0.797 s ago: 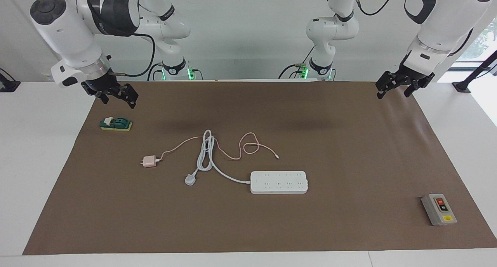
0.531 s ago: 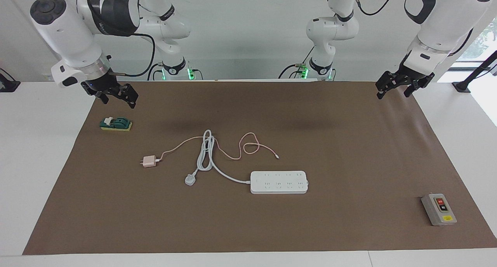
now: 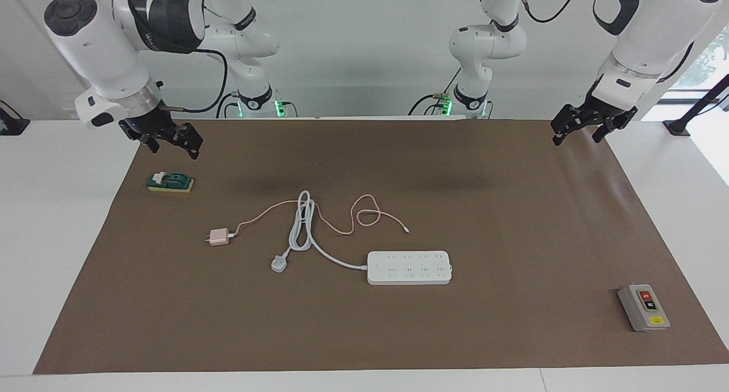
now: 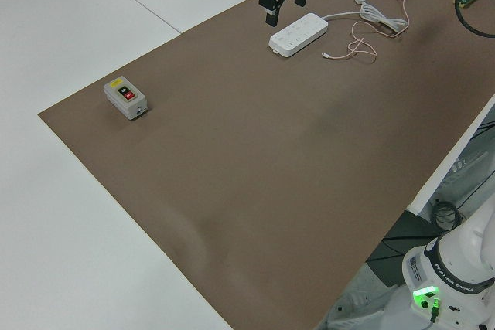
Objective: Plug charger into power strip
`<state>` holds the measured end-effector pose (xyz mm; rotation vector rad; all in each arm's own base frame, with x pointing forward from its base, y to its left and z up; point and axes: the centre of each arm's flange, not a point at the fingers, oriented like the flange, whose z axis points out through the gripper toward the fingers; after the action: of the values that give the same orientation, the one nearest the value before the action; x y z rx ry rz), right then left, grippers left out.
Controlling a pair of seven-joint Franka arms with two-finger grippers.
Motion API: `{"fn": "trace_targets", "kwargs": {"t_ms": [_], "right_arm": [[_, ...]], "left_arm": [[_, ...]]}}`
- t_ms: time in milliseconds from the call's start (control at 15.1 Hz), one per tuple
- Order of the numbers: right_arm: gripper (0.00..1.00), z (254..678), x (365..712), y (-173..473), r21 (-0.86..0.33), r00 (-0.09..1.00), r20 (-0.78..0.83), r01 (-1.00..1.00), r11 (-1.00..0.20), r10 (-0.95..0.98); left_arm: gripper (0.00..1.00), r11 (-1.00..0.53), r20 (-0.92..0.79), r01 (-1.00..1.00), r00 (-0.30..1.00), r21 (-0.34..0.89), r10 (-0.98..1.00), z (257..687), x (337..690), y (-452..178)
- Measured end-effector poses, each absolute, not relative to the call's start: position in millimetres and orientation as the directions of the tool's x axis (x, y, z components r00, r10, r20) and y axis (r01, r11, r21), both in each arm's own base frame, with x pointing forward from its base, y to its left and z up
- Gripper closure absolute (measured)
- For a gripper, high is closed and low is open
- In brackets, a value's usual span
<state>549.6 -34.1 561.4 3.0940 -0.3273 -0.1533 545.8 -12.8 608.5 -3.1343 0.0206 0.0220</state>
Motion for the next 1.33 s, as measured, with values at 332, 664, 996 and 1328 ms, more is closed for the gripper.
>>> {"fn": "trace_targets", "kwargs": {"t_ms": [332, 664, 996, 1328], "right_arm": [[0.0, 561.1, 549.7, -31.6, 0.037, 0.974, -0.096, -0.203, -0.978, -0.206], [0.0, 563.3, 556.4, -33.8, 0.03, 0.96, -0.036, -0.277, -0.96, -0.278], [0.0, 557.5, 558.0, -36.8, 0.028, 0.939, -0.022, -0.344, -0.939, -0.344], [0.0, 554.3, 557.1, -39.0, -0.035, 0.795, -0.066, -0.606, -0.795, -0.603]], "left_arm": [[0.0, -1.0, -0.014, -0.013, 1.0, -0.007, -0.013, 608.5, 545.8, -12.8], [0.0, -1.0, -0.014, -0.013, 1.0, -0.007, -0.013, 608.5, 545.8, -12.8], [0.0, -1.0, -0.014, -0.013, 1.0, -0.007, -0.013, 608.5, 545.8, -12.8], [0.0, -1.0, -0.019, -0.014, 1.0, -0.007, -0.014, 607.8, 545.3, -13.5]]}}
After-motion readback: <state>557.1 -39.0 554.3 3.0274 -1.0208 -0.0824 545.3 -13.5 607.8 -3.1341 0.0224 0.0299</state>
